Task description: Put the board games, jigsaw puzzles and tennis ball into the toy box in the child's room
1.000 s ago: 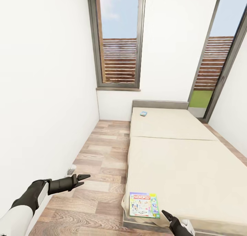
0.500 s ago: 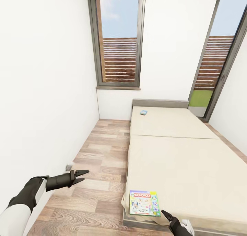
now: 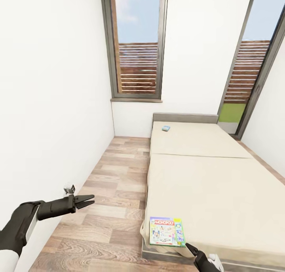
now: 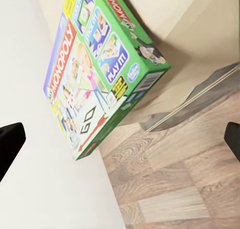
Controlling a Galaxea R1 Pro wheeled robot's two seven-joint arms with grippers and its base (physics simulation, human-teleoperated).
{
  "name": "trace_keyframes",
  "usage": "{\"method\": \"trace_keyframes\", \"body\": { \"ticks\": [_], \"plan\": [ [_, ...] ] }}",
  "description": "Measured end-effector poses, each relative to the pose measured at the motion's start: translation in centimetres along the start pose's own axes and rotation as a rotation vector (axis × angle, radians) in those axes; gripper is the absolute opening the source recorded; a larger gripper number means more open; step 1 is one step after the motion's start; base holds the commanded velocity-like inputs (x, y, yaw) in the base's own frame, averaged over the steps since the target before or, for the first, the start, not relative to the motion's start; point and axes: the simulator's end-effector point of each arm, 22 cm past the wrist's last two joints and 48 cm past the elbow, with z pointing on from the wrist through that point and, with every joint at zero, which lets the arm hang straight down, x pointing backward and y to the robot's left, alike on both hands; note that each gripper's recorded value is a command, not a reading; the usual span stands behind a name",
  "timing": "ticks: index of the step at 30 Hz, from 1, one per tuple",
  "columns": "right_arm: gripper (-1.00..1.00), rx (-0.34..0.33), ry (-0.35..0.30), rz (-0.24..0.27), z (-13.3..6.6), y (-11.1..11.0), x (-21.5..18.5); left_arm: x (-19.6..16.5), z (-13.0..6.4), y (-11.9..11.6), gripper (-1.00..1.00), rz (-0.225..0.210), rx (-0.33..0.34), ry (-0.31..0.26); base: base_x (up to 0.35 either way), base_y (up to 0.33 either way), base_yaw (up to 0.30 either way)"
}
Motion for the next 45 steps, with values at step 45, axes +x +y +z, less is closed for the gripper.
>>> {"method": "trace_keyframes", "body": {
  "ticks": [45],
  "plan": [
    [1.0,-0.163,0.009,0.016,2.2,0.2,1.9,2.0,-1.0,4.0,1.0,0.0,-0.031,0.001,0.0,0.0,0.0]
  ]
}}
